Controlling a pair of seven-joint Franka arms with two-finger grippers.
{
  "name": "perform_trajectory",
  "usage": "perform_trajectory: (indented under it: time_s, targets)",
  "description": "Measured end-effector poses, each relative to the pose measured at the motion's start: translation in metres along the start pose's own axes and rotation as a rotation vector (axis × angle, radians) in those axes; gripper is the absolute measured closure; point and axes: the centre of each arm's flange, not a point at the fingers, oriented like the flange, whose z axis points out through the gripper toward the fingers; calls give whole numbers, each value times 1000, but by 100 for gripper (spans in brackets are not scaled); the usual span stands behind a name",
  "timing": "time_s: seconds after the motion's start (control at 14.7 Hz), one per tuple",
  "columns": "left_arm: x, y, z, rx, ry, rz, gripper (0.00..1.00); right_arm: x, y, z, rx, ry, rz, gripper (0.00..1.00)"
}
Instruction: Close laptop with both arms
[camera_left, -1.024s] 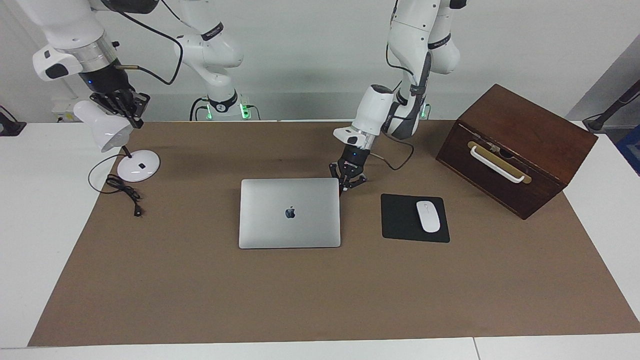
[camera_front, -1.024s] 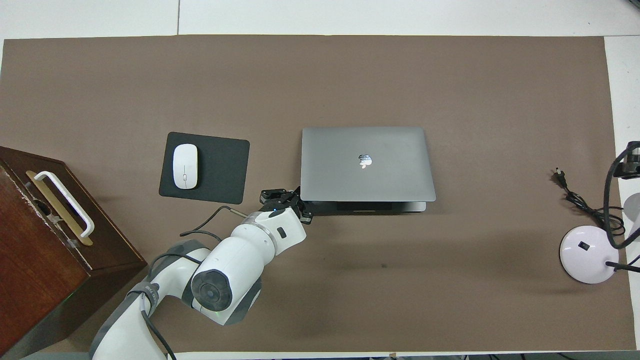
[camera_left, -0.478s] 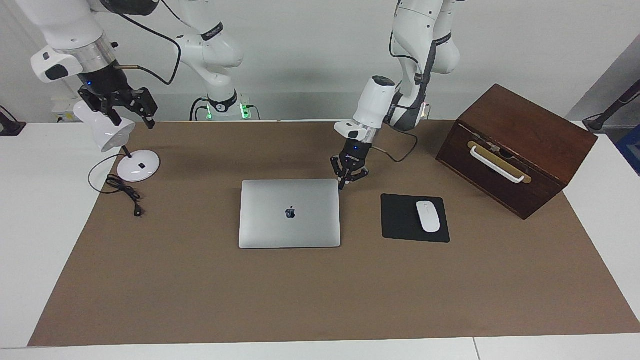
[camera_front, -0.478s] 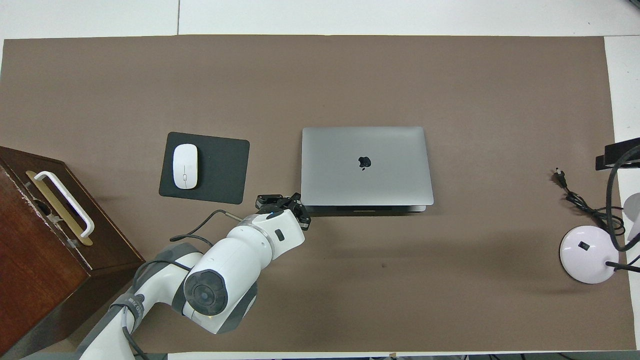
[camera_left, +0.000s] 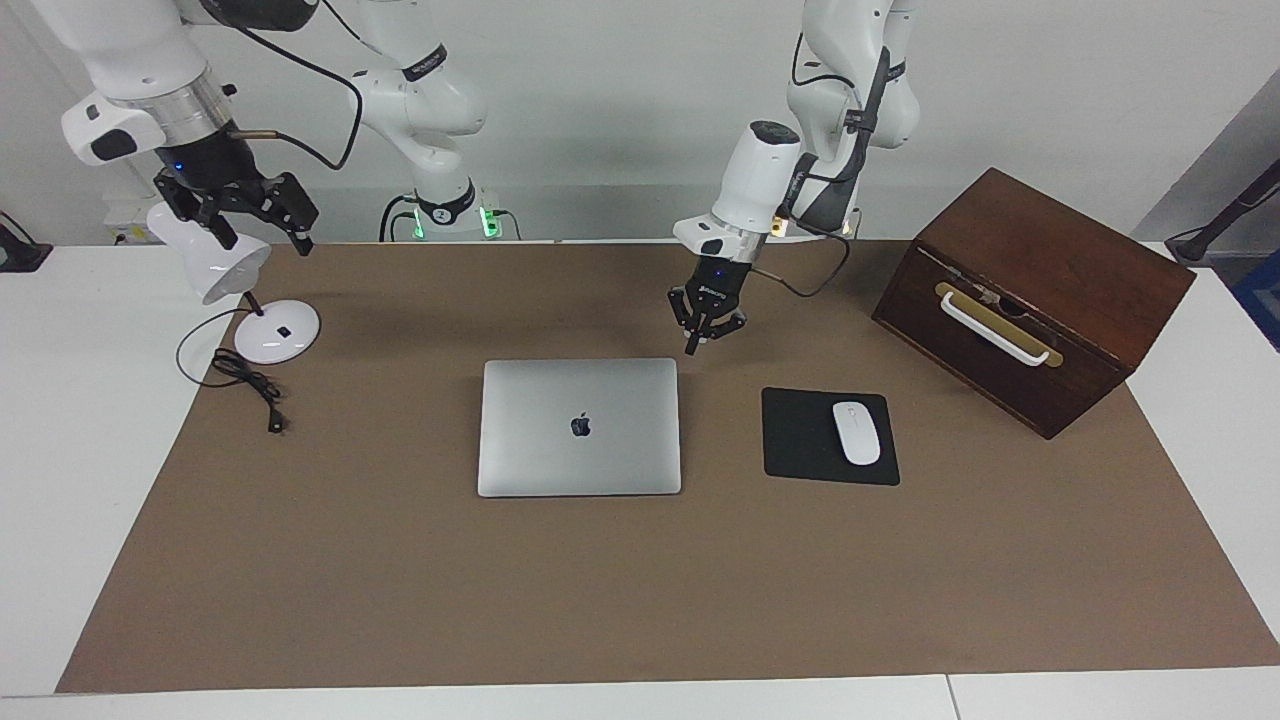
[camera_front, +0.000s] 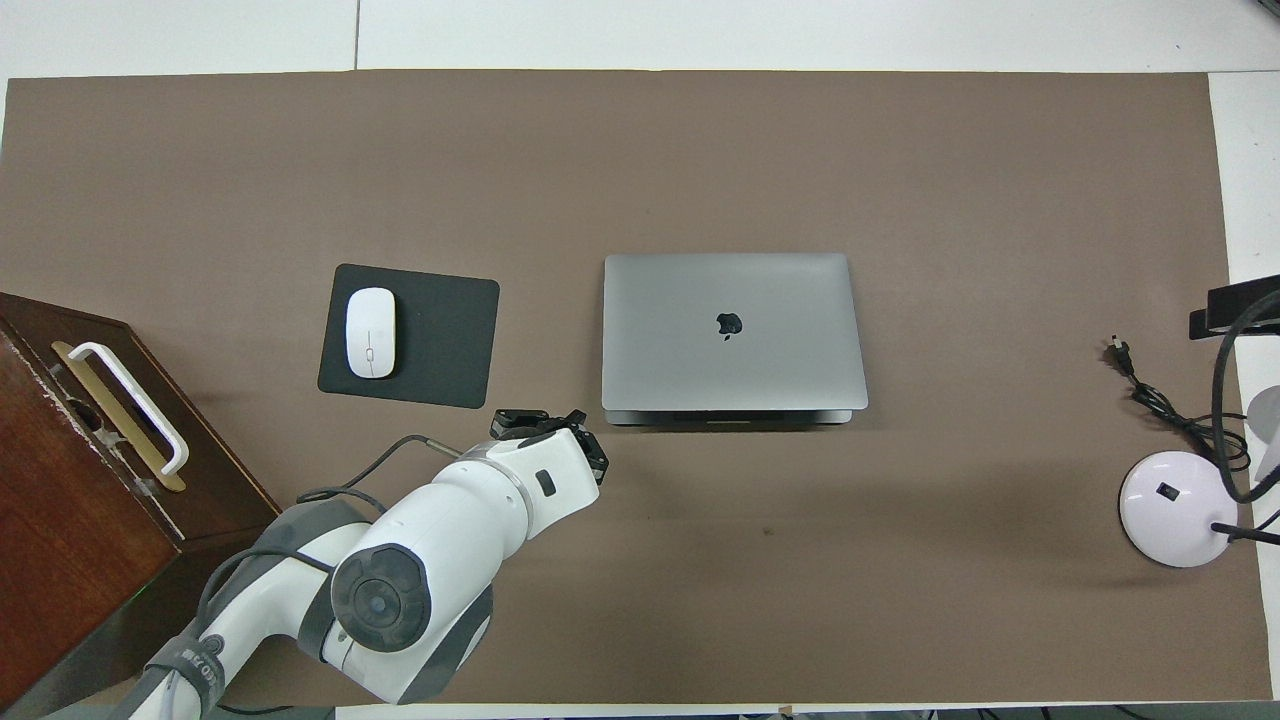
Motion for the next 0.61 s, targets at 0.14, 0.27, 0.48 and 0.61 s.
perform_trajectory:
  time_s: [0.14,0.27,0.48,0.61]
  targets:
    - [2,-5,-18,6,-35,-10,99,0,0,0,0,0,0,0]
    - [6,-18,-43,17,-79,-12,99,0,0,1,0,-2,0,0]
    - [15,-44,-91,34,-144,-16,99,0,0,2,0,-1,0,0]
    - [21,-61,-120,42,-190,-13,99,3,0,4,1,16,0,0]
